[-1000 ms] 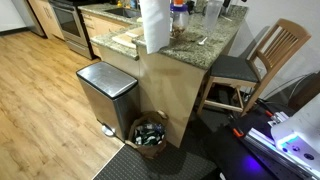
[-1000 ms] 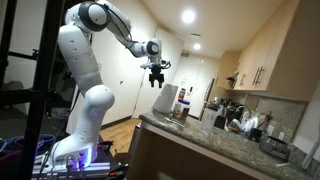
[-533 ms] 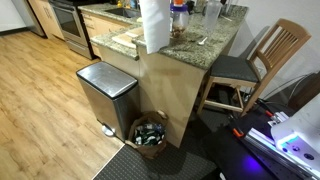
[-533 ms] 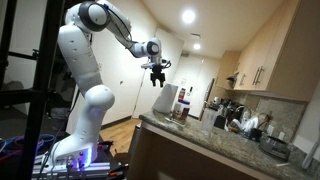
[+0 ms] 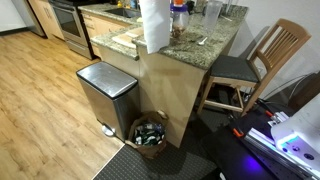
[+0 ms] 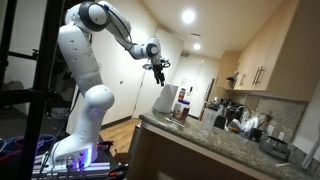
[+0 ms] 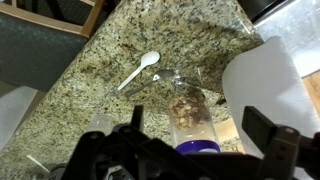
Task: Remove the white and orange bottle from the top of the container and place it on the countertop
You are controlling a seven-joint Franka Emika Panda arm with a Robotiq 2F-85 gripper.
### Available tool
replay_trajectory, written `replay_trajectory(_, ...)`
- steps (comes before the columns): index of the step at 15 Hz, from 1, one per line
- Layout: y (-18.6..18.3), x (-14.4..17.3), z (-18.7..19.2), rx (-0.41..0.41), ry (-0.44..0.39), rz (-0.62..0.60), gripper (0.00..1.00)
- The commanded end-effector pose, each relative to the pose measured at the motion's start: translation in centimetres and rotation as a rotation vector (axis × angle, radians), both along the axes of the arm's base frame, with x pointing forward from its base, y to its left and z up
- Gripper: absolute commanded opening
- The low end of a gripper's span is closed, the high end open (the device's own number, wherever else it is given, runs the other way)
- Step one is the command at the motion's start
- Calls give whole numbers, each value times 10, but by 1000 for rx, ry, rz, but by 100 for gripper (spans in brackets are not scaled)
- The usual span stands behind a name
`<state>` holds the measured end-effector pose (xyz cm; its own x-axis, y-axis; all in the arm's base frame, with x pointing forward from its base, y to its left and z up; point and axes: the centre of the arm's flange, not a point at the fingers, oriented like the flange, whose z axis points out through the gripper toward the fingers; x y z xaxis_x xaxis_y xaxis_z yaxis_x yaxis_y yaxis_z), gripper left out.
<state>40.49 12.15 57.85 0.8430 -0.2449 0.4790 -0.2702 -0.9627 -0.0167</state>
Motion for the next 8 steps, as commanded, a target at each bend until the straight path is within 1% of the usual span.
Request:
replay_trajectory(1, 0, 0, 0, 5, 0, -3, 100)
replay_trajectory(2, 0, 0, 0, 7, 1, -5, 100)
replay_trajectory(3, -1, 1, 0, 15, -4, 19, 100)
replay_trajectory(4, -2, 5, -2, 5, -75, 69, 100)
replay_trajectory(5, 0, 8, -1, 18, -131, 80, 100)
replay_trajectory(6, 1, 11, 1, 3, -211, 80, 100)
replay_trajectory(8, 0, 16, 6, -42, -330, 100, 100)
